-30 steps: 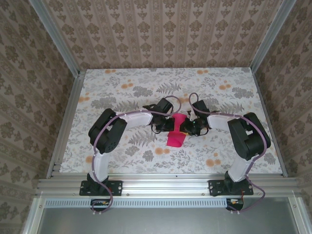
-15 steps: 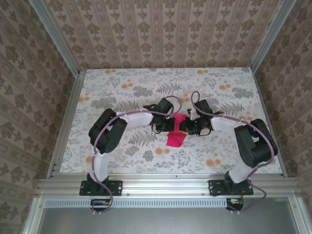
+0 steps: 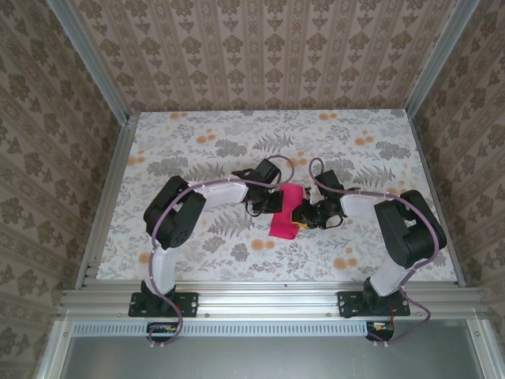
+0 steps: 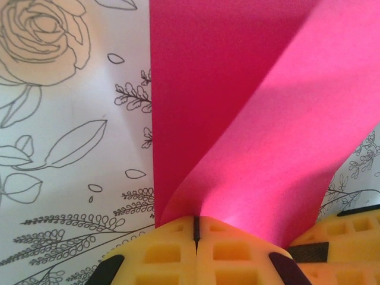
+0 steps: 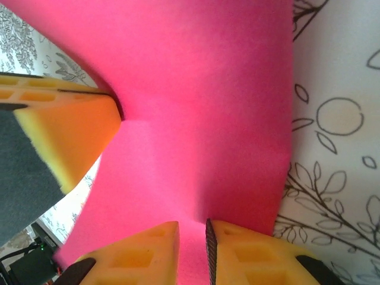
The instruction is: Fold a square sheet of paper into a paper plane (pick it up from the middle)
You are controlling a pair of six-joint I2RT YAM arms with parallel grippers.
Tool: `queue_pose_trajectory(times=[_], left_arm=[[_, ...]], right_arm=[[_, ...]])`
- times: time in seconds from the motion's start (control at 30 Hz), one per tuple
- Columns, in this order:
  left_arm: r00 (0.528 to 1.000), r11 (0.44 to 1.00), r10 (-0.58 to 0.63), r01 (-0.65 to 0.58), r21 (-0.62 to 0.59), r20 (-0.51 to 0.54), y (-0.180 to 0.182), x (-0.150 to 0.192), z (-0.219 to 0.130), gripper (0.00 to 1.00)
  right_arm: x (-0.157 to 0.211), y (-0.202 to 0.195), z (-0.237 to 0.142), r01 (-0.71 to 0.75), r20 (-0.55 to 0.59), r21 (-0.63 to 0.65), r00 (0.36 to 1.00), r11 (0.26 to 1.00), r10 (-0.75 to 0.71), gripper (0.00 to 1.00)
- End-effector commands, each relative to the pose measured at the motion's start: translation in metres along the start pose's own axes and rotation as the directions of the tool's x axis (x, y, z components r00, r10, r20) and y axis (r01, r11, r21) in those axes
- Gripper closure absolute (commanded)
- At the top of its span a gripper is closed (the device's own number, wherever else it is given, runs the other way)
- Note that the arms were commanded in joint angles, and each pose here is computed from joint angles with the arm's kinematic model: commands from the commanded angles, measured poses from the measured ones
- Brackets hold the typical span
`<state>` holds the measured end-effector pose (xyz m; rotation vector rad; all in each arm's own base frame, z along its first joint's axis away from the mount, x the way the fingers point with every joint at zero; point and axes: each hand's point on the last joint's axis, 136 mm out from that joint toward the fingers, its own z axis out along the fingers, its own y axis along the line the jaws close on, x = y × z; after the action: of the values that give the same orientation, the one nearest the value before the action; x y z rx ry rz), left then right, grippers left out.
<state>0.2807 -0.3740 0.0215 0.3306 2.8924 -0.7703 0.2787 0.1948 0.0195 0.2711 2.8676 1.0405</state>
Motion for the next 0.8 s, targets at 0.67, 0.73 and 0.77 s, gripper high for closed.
queue_pose_trajectory(times=[0.67, 0.73, 0.77], left_arm=[[0.995, 0.996, 0.011, -0.020, -0.091, -0.100, 0.024, 0.029, 0.016, 1.00], [0.995, 0.996, 0.010, -0.019, -0.092, -0.101, 0.024, 0.029, 0.016, 1.00], [0.995, 0.996, 0.011, -0.020, -0.090, -0.101, 0.023, 0.028, 0.016, 1.00]], right_arm=[[0.035, 0.000, -0.006, -0.011, -0.058, -0.019, 0.998, 1.000, 0.010, 0.77], [0.035, 0.011, -0.012, 0.003, -0.049, -0.053, 0.999, 0.999, -0.006, 0.77], [0.036, 0.015, -0.013, 0.005, -0.050, -0.071, 0.999, 0.997, -0.009, 0.77]])
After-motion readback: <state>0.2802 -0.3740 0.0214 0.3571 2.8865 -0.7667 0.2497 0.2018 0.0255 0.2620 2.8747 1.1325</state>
